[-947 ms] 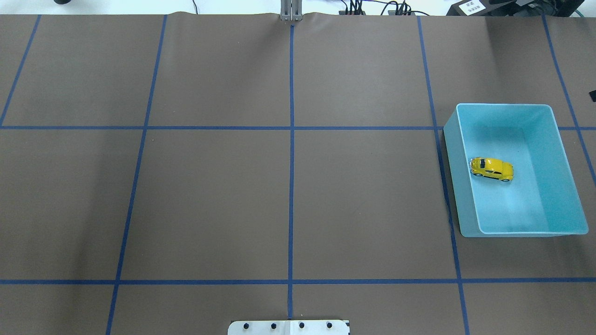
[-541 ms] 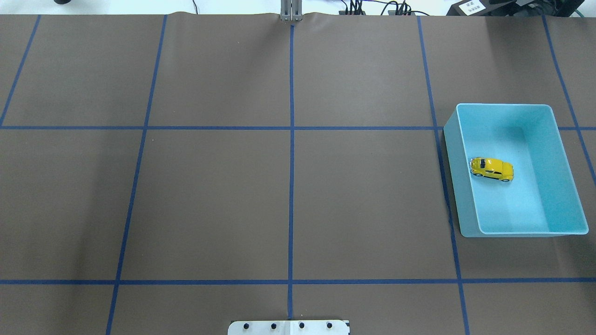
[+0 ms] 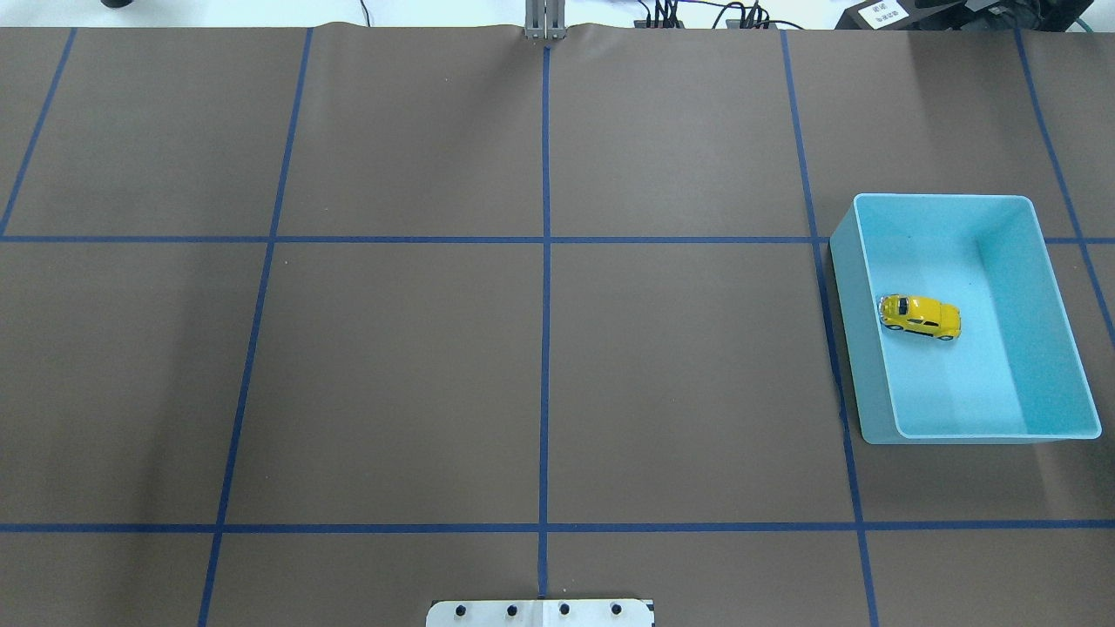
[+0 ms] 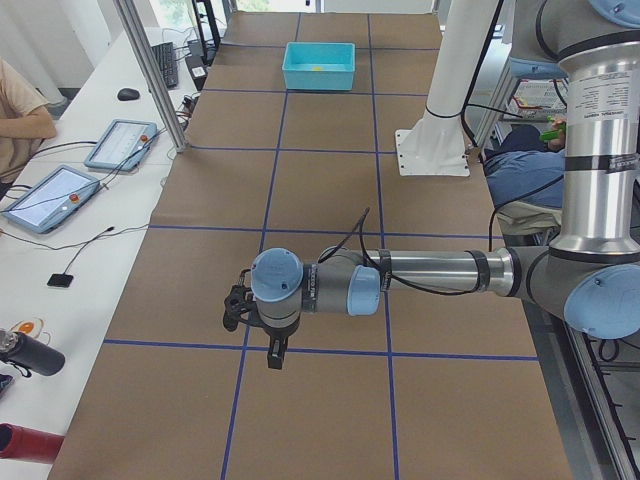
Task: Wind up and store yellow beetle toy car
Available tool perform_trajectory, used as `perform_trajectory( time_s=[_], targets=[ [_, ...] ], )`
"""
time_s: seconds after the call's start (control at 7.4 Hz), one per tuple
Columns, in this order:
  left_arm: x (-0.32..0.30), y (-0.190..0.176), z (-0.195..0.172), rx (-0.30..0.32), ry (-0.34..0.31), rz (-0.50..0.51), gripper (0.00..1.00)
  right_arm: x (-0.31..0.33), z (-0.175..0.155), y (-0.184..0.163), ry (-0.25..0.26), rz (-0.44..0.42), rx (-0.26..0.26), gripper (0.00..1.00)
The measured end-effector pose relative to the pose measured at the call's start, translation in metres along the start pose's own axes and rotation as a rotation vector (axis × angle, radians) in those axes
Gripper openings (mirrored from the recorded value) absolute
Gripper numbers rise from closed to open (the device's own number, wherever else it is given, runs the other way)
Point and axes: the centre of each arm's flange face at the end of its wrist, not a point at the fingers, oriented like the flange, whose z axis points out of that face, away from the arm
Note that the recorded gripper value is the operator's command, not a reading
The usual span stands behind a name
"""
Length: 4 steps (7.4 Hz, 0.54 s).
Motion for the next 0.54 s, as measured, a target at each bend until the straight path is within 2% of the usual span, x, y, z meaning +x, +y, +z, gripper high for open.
perform_trajectory(
  time_s=[0.54],
  targets=[
    [-0.0006, 0.0001, 0.0006, -0.001, 0.0, -0.001, 1.0, -0.0002, 0.0007, -0.0004, -0.005, -0.006, 0.006, 1.0]
  ],
)
